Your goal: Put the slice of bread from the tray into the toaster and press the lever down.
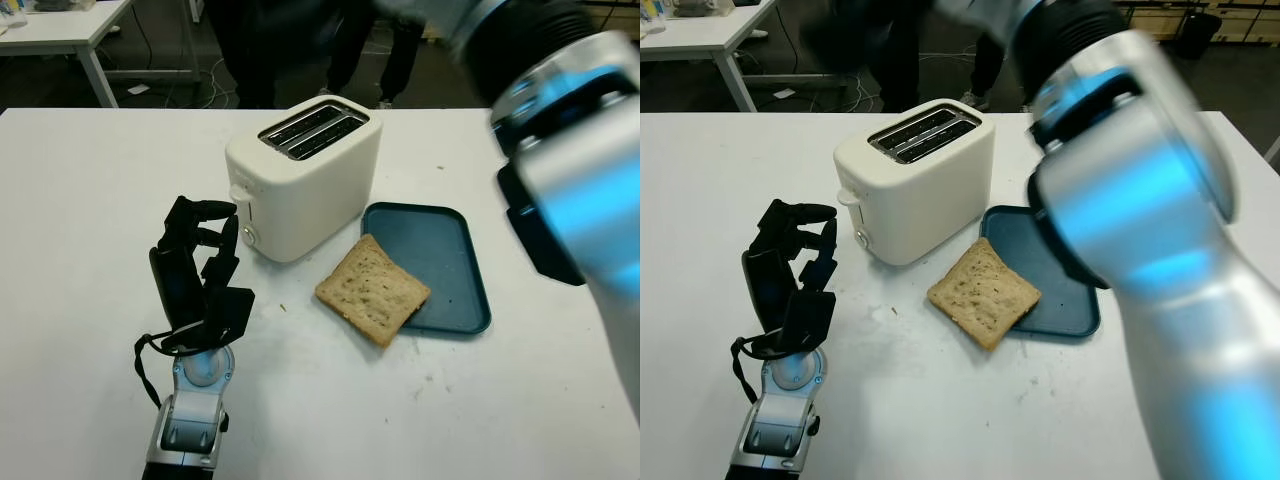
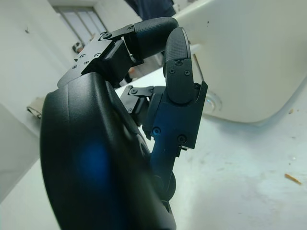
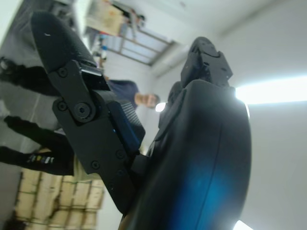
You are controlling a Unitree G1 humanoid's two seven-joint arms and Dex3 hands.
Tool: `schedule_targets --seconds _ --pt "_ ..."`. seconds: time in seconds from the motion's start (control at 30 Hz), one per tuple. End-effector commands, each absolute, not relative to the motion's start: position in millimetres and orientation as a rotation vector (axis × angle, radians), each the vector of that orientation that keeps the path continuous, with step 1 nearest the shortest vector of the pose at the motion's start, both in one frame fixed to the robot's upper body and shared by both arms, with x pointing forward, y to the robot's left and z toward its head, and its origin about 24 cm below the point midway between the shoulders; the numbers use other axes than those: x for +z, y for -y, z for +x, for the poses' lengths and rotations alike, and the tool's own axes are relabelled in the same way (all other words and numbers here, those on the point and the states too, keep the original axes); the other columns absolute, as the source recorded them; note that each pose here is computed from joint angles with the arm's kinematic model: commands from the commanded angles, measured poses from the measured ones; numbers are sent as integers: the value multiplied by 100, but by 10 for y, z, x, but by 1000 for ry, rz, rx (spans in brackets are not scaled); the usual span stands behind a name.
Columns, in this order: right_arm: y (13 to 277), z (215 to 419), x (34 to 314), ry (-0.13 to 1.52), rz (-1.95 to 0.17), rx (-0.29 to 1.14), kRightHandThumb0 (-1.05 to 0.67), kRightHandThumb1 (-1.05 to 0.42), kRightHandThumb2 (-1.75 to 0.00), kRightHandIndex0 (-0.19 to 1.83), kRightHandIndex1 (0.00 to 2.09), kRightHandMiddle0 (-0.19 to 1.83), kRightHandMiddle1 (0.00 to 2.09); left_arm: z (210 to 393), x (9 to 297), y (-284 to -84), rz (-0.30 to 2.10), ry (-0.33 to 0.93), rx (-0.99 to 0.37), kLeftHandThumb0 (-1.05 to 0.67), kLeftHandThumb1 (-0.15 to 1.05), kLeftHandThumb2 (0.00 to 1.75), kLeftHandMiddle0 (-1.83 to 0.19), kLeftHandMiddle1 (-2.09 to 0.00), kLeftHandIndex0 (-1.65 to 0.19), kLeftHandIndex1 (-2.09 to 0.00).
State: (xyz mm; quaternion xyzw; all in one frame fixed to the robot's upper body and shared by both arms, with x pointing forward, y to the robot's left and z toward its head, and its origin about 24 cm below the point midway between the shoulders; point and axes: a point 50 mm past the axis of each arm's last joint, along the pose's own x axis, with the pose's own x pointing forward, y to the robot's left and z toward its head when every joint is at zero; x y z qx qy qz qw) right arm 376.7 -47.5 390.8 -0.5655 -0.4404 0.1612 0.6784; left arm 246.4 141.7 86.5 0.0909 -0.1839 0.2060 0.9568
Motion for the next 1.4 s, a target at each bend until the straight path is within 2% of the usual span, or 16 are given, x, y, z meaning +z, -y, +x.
schedule_targets --seconds 0.0,0.13,0.23,0.37,0.43,0.53,0.67,0.77,1.03,1.2,1.37 --pt "744 3829 3797 978 -1215 321 -80 -71 0 4 44 22 9 2468 872 -1369 146 377 410 -43 92 30 -61 -157 -59 -126" --pt "1148 3892 3507 971 -1134 255 -72 -73 -1 4 74 35 12 2490 876 -1372 150 394 394 -43 92 30 -62 -159 -61 -127" --pt "1399 3900 3226 967 -1128 223 -69 -76 -1 9 80 43 14 2505 881 -1360 151 397 383 -41 92 29 -63 -159 -60 -127" --pt "1703 3828 2663 945 -1140 249 -60 -78 0 27 63 55 8 2518 884 -1360 154 392 373 -41 92 30 -64 -159 -60 -128" --pt "1827 3731 2347 952 -1168 267 -57 -81 0 38 44 58 4 2519 883 -1367 151 395 368 -41 92 30 -63 -158 -60 -129" --pt "1979 3542 1929 960 -1200 298 -55 -83 0 47 31 60 3 2521 892 -1373 153 397 366 -42 92 30 -62 -158 -60 -130" --pt "2135 3229 1428 904 -1197 362 -44 -81 0 40 15 47 0 2521 901 -1378 160 400 366 -41 92 30 -62 -159 -59 -130" --pt "2174 2973 1168 877 -1170 389 -47 -82 -1 36 10 43 0 2521 901 -1380 161 397 364 -41 92 30 -61 -159 -58 -130" --pt "2157 2521 890 814 -1257 396 -71 -79 0 19 0 25 0 2528 905 -1382 166 405 358 -41 92 30 -62 -162 -59 -132" --pt "2139 2386 800 784 -1262 399 -83 -76 0 11 0 17 0 2525 904 -1395 159 399 359 -41 92 31 -61 -162 -58 -133" --pt "2117 2329 783 755 -1246 410 -82 -77 -1 12 1 17 0 2525 903 -1386 158 393 359 -43 92 30 -61 -161 -57 -132"
